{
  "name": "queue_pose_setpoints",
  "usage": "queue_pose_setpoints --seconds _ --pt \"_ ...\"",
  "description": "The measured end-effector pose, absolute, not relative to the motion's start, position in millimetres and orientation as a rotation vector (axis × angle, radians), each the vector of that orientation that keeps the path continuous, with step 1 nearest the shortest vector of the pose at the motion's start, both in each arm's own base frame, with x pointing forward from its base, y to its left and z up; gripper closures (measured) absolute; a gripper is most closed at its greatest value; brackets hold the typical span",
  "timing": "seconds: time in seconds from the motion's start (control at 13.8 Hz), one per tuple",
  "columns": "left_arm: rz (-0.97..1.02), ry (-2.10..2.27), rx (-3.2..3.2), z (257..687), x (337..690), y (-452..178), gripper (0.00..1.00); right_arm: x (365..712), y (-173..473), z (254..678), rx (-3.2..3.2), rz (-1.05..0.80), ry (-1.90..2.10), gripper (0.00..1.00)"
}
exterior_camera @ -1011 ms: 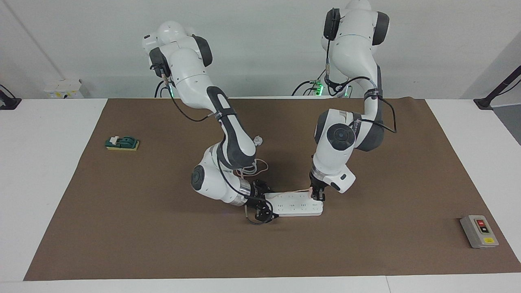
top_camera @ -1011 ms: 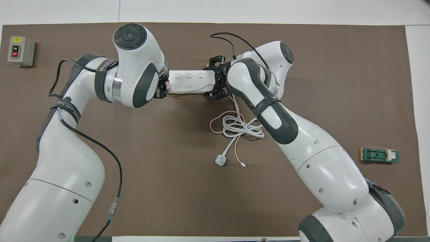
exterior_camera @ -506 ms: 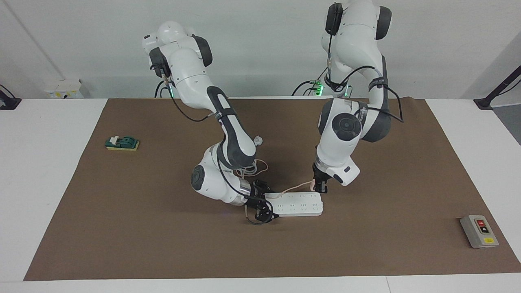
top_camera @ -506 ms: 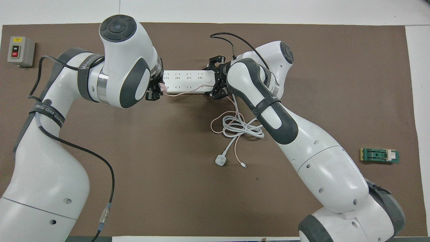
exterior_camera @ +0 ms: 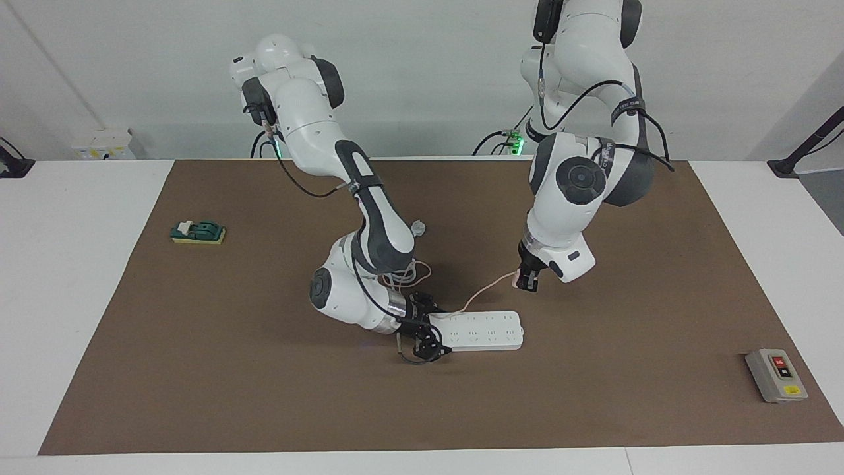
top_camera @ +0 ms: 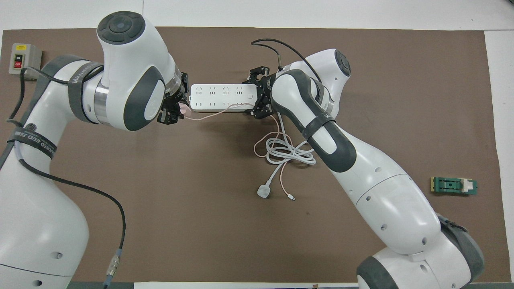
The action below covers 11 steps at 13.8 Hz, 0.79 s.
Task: Unplug charger and place it aside
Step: 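Pull the pink plug out with the left gripper while the right gripper lifts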
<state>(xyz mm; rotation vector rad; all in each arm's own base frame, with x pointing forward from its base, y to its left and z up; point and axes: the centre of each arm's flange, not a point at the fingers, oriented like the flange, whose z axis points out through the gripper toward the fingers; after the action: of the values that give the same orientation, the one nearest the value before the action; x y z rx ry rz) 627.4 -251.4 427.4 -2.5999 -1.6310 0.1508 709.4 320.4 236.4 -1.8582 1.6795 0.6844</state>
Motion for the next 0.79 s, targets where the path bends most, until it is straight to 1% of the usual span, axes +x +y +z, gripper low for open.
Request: queue_pose_setpoints --seconds 0.22,0.29,0.58,0.79 --pt "0.211 -1.380 -2.733 439.4 636.7 -192.5 0.65 709.6 320.9 240.3 -1.862 0.687 1.672 0.00" --pt "0.236 -1.296 -2.772 441.1 638.8 -172.1 0.65 710.5 319.7 248.9 -1.865 0.692 1.663 0.00" --pt "0.337 -0.934 -2.919 441.2 636.8 -108.8 0.65 715.0 301.2 306.5 -1.872 0.725 1.628 0.00" --pt "0.395 -0.650 -3.024 438.5 622.1 -58.2 0.65 715.6 280.4 344.9 -1.879 0.755 1.633 0.00"
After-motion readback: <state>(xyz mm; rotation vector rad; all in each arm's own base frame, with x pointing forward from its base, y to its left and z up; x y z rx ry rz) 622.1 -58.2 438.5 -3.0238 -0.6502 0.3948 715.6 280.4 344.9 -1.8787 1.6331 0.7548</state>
